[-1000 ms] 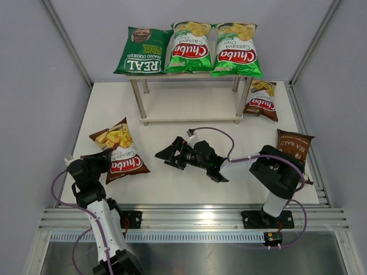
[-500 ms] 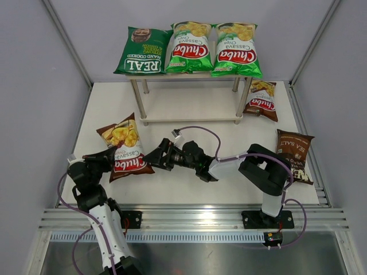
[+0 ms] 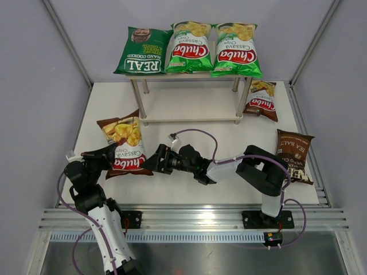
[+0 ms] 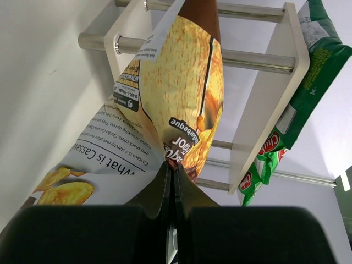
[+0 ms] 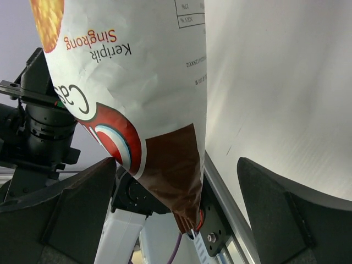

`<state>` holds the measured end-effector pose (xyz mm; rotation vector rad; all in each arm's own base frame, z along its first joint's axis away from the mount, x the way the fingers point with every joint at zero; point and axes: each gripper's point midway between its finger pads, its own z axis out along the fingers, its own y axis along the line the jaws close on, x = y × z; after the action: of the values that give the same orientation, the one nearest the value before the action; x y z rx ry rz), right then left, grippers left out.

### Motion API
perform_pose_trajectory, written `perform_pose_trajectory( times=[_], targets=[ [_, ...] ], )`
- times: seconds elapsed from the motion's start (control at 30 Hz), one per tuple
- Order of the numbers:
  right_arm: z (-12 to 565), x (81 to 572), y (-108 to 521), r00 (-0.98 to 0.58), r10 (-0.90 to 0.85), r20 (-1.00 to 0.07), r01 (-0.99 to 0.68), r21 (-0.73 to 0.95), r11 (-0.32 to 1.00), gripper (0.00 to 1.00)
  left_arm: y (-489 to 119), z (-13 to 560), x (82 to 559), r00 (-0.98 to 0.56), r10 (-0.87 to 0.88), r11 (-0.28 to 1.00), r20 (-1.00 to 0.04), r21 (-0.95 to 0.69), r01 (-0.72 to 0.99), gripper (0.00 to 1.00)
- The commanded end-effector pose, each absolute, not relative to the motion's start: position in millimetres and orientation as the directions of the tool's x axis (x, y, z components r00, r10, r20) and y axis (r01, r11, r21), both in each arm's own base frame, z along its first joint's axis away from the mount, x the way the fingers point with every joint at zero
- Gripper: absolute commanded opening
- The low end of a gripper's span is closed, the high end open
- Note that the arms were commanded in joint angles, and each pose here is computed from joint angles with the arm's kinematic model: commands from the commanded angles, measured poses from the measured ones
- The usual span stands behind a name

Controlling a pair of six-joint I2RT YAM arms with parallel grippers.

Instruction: Place and organize the chips bags onto the shelf

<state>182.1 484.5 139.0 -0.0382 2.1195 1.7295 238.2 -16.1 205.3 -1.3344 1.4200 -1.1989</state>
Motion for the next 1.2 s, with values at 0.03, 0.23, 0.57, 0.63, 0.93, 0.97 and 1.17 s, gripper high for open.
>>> perform_pose_trajectory(
  times=[0.03, 0.23, 0.57, 0.63, 0.93, 0.97, 1.17],
  targets=[
    [161.5, 179.0, 488.1, -0.893, 0.252, -0.373, -0.345, 0.927, 0.147, 0.99, -33.5, 244.3, 231.2, -0.183, -0.983, -0.011, 0.031, -0.994, -0.111, 0.00],
    [193.6, 168.7, 503.7, -0.890, 0.234, -0.392, -0.410, 0.912, -0.029, 0.96, -38.8, 246.4, 229.6, -0.209, -0.976, -0.034, 0.057, -0.993, -0.113, 0.00],
    [207.7, 167.2, 507.0, -0.871, 0.247, -0.425, -0.459, 0.883, -0.097, 0.58, -44.2, 243.8, 229.6, -0.240, -0.967, -0.059, 0.080, -0.994, -0.097, 0.00],
    [208.2, 166.7, 507.5, -0.860, 0.246, -0.448, -0.482, 0.870, -0.100, 0.44, -43.9, 243.2, 229.8, -0.238, -0.968, -0.054, 0.076, -0.994, -0.096, 0.00],
    [209.8, 162.8, 500.2, -0.782, 0.226, -0.581, -0.603, 0.797, -0.041, 0.04, -39.4, 249.2, 229.6, -0.207, -0.978, 0.034, -0.017, -0.996, -0.082, 0.08],
    [207.6, 163.4, 498.0, -0.775, 0.224, -0.590, -0.610, 0.792, -0.026, 0.03, -38.3, 249.8, 229.5, -0.199, -0.980, 0.041, -0.023, -0.995, -0.087, 0.12],
    [195.4, 179.1, 477.6, -0.761, 0.241, -0.602, -0.609, 0.791, 0.054, 0.00, -26.3, 246.6, 229.6, -0.131, -0.986, 0.121, -0.104, -0.984, -0.131, 0.78]
  ],
)
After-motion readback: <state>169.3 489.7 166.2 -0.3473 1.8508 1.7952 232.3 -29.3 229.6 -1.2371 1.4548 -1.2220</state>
